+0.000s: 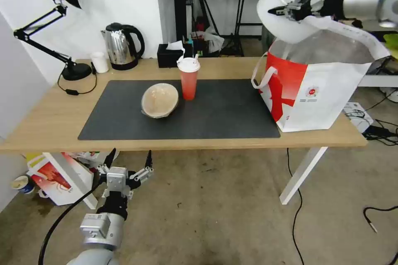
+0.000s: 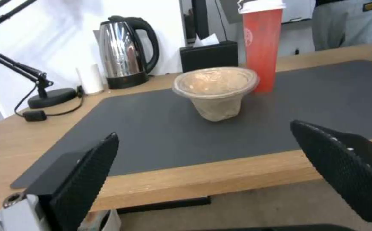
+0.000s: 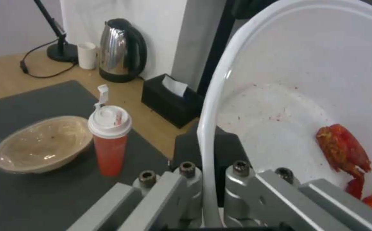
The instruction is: Pick up the trash from the table and place it into the takeout bag.
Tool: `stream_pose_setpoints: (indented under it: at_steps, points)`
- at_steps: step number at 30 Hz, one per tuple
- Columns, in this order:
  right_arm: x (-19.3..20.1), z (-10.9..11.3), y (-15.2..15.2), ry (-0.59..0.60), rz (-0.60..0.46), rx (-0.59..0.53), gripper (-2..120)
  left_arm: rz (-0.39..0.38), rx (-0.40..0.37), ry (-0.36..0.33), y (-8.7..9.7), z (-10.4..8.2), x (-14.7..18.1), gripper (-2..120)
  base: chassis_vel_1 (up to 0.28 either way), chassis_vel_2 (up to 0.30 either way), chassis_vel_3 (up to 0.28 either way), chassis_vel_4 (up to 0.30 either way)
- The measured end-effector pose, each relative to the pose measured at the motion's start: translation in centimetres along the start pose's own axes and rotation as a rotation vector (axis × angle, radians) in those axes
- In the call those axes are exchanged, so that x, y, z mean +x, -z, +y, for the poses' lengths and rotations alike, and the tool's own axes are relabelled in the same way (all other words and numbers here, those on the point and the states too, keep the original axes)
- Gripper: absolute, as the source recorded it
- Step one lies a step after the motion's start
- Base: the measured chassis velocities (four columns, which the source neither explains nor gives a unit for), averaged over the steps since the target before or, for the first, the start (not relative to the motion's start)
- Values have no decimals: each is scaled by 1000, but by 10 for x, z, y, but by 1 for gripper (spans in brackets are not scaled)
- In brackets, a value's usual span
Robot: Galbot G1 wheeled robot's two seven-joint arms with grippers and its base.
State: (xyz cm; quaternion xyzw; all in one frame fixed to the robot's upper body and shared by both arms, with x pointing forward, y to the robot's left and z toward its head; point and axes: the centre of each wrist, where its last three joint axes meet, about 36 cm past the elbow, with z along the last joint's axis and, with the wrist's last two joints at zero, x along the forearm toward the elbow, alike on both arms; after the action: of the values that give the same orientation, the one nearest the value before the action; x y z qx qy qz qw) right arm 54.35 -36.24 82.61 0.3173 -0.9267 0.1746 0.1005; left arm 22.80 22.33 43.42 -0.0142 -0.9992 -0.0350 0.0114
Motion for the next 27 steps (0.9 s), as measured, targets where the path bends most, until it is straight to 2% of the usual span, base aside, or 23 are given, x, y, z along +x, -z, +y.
stream_pose_setpoints:
  at_steps: [13,27]
  points:
    - [14,4,-64,-9,56,-89,0,0,0,0,0,0,0,100,0,0,0,0]
    - [5,5,-83,-4,92,-110,0,0,0,0,0,0,0,100,0,0,0,0]
